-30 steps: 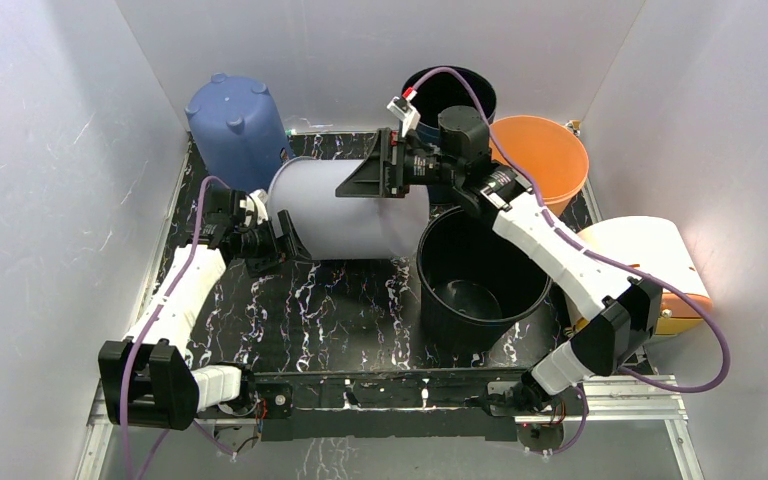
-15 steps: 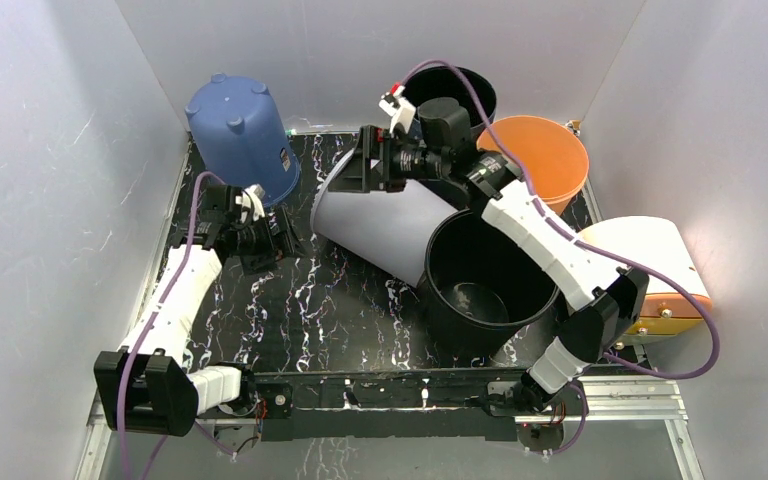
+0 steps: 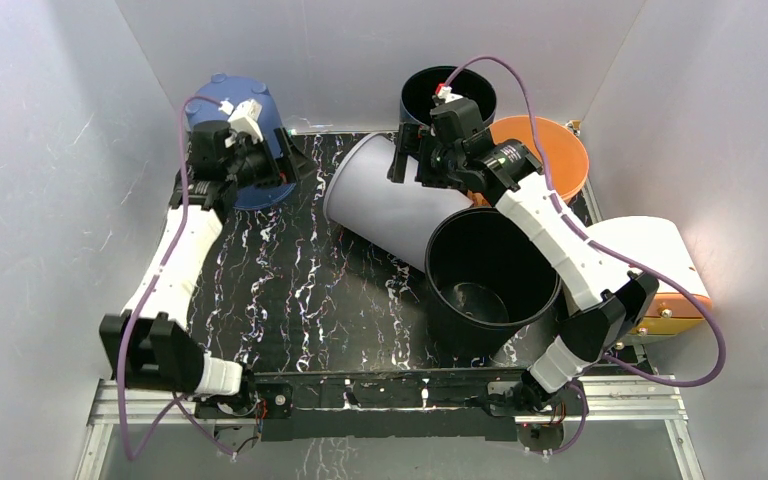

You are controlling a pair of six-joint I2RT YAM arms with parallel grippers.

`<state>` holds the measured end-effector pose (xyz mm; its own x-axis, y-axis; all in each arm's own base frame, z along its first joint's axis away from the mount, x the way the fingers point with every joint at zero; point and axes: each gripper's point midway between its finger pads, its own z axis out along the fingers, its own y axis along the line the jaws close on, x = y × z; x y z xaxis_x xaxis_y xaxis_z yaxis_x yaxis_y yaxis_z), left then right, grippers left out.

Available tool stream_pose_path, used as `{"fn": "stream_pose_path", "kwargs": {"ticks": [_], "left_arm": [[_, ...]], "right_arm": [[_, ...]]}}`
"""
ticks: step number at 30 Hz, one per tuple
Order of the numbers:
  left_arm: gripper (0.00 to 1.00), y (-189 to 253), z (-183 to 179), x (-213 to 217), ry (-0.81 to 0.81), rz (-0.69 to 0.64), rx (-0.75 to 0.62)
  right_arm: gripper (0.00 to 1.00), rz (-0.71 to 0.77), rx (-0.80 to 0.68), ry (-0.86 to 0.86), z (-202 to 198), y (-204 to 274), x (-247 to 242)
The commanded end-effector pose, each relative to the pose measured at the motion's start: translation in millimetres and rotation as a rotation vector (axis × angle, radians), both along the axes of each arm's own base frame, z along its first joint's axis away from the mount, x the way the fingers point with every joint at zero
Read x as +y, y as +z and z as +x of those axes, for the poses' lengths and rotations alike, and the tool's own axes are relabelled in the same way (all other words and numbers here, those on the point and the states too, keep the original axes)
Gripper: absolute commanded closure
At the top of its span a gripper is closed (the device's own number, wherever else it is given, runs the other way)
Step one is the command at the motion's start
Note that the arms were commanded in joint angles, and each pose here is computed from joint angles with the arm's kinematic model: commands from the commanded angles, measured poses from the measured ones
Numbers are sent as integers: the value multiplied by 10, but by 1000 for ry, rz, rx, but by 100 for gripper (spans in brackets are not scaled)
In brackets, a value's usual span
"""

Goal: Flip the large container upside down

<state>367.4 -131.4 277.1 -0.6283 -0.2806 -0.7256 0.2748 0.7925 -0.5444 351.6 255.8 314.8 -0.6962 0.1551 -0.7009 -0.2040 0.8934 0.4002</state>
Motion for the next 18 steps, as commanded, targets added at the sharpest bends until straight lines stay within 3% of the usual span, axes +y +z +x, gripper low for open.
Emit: {"fn": "stream_pose_path", "kwargs": {"ticks": [1, 8, 13, 16, 18], "left_arm": [[13, 281, 517, -218, -73, -29, -164], [11, 153, 916, -611, -209, -4, -168], [13, -2, 1007, -933, -284, 93, -151], [19, -72, 1045, -962, -271, 82, -134], [26, -134, 1089, -912, -214, 168, -131]], "right_arm": [[2, -14, -59, -103, -9, 120, -235], [2, -22, -42, -114, -51, 90, -288], [2, -16, -50, -121, -75, 121, -319], [2, -11, -46, -116, -88, 119, -314], [2, -11, -45, -117, -91, 130, -318]]}}
